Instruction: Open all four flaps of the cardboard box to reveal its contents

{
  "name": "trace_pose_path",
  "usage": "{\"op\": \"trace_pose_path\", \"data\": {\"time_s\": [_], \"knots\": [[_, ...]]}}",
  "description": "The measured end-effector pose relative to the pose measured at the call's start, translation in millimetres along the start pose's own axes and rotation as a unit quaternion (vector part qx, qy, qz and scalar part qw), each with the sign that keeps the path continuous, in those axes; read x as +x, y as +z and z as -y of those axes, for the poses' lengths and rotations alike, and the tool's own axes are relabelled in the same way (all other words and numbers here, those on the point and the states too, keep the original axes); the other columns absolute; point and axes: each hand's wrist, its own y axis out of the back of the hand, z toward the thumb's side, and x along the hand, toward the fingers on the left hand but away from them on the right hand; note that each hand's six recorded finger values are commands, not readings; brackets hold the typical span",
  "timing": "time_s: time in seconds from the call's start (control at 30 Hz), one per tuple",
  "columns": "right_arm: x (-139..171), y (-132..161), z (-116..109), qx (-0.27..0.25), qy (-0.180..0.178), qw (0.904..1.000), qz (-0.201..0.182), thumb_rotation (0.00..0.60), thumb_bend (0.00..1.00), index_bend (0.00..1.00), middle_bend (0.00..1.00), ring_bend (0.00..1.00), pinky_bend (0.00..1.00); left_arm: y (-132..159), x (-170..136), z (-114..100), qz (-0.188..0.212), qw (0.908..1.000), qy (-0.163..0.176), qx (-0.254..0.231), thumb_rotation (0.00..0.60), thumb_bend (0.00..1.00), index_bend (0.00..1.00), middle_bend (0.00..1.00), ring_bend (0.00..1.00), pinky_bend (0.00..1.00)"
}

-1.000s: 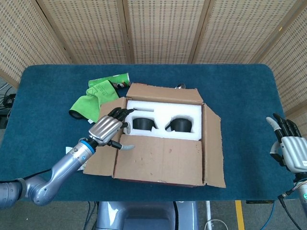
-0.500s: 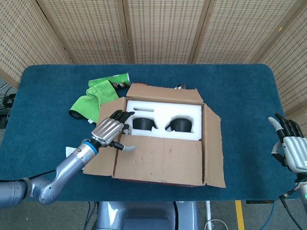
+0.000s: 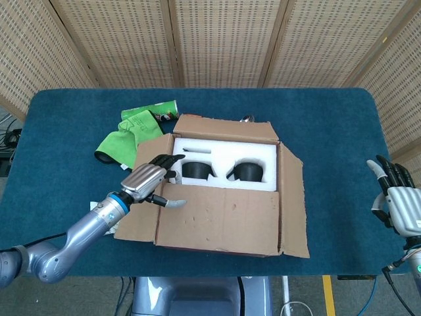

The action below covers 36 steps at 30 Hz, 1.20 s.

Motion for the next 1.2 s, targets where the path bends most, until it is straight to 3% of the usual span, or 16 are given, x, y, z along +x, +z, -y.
{"op": "trace_pose_path", "data": {"time_s": [0.6,1.2], "knots": [[-2,7,1,0.005,0.002,1.0,-0.004,0.6,1.0,0.03,0.0,0.0,0.0,18,-39,-22,0.047,0.9904,-0.026,-0.127,0.161,0.1,0.45,0.0,0.0,0.0],[-2,11,-1,0.01,0.001,0.9999,-0.006,0.6,1.0,0.03,0.0,0.0,0.0,31,-90,-16,0.102,0.9651,-0.081,-0.227,0.155,0.1,0.45,0.0,0.0,0.0]]}}
